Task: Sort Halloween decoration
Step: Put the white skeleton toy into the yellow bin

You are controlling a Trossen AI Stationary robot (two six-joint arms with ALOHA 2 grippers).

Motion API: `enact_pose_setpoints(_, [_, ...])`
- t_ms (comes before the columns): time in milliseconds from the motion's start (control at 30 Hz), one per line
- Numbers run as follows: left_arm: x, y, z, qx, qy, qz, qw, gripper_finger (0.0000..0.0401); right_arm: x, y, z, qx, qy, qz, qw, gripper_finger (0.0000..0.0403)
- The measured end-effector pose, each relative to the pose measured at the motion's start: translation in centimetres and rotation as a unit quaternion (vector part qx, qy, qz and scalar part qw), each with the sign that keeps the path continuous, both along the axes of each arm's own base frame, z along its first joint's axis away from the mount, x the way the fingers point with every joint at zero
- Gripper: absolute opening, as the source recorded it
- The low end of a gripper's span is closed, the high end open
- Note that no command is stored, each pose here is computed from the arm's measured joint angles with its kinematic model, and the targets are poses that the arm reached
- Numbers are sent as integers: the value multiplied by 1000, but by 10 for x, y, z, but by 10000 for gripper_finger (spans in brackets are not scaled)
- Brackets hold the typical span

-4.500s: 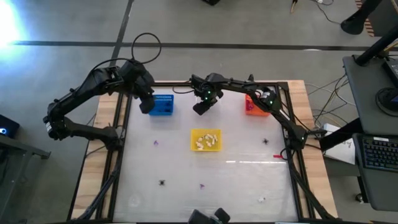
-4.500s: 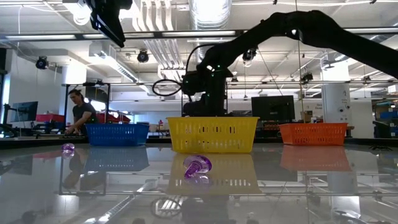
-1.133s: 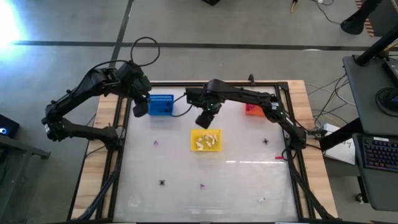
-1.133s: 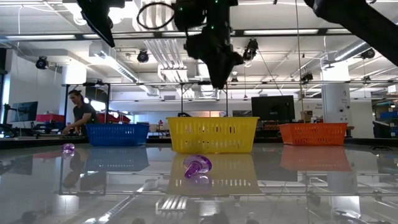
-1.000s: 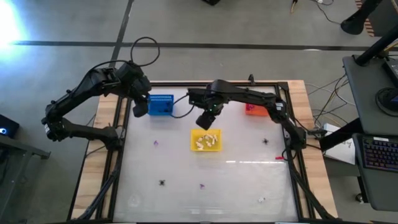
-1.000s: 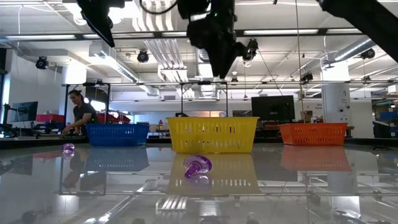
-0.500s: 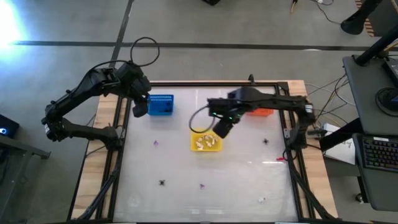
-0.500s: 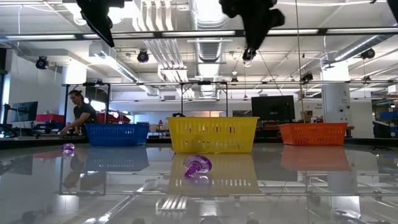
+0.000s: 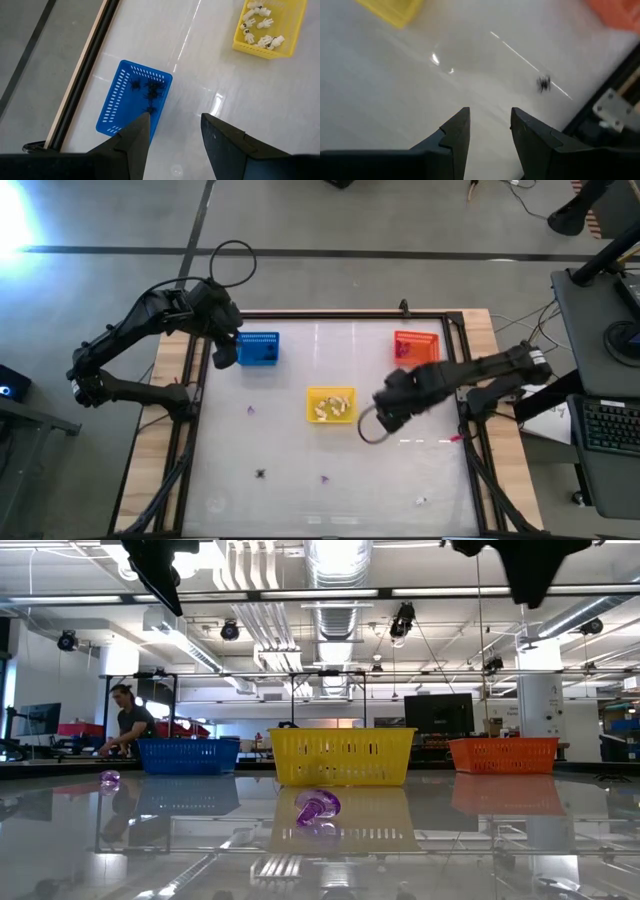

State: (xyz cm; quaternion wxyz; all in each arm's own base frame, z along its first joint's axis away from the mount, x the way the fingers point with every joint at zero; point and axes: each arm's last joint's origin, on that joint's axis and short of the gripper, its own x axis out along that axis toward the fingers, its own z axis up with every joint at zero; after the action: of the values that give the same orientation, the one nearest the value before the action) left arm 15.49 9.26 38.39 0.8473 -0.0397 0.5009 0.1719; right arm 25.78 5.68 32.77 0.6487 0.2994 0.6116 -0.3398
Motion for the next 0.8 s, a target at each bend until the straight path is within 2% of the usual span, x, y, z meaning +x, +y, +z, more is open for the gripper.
enact_pose_setpoints(167, [0, 0, 0, 0, 0, 0, 1000, 160, -12, 29, -19, 15, 38, 5, 999, 141])
enact_pose_setpoints(300, [0, 0, 0, 0, 0, 0, 1000, 160, -19, 53, -40, 44, 48, 55, 996, 153])
enact_pose_setpoints(367, [0, 0, 0, 0, 0, 0, 1000, 160, -21, 67, -50, 55, 35, 100, 993, 157])
enact_pose_setpoints(567, [0, 0, 0, 0, 1, 0, 1000, 160, -35, 107, -78, 84, -7, 228, 970, 156])
enact_pose_setpoints(800, [-1, -1, -1, -4, 7, 1, 1000, 160, -57, 145, -100, 112, -50, 318, 940, 140])
